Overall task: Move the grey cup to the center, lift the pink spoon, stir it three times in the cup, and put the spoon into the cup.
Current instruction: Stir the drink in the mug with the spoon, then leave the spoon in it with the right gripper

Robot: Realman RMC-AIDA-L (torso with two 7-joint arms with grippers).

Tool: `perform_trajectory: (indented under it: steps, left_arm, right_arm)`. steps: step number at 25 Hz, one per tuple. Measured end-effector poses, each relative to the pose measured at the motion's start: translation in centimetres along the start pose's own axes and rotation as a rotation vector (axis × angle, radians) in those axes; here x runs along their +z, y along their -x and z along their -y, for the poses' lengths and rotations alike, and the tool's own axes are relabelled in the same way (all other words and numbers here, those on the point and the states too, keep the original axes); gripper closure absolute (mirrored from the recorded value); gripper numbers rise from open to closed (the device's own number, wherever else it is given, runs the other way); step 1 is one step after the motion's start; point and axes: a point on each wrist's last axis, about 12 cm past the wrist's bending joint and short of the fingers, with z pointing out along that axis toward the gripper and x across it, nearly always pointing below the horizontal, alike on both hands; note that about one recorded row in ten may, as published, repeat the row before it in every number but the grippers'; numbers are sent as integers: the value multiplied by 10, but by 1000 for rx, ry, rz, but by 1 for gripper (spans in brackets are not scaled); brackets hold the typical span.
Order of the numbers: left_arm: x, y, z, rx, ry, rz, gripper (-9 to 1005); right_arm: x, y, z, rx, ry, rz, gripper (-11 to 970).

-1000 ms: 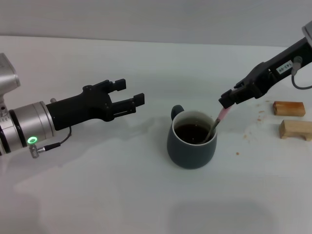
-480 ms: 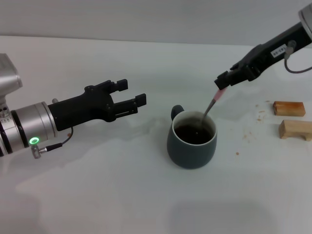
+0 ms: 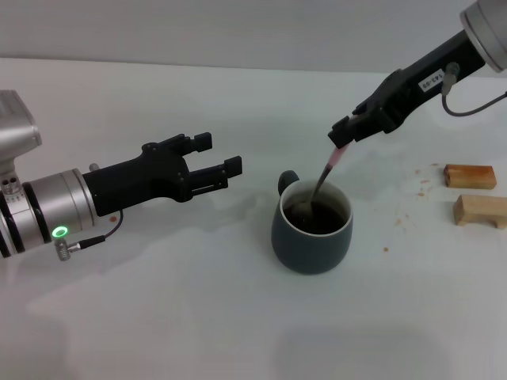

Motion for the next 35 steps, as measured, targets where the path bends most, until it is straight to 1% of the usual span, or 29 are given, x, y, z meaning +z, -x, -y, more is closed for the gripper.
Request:
perform_trajectory:
  steps: [11,18,22,30,35]
  left_arm:
    - [0,1,0,-1,-1,1,170]
    - [-1,2,-2,-3,0,1,170]
    - [-1,2,-1,-4,-3,2,169]
    - [-2,1,0,-7,-6,5,169]
    - [-3,-1,0,-12,-5,6,170]
  right_arm:
    - [-5,-6,-8,-26,52,-43,857]
    - [-7,-19,-3,2,29,-87,857]
    - [-9,-22,0,13,10,-87,857]
    - [-10,-19,5,12,-35,-55,858]
    - [-7,-12,5,-2,-53,-35,858]
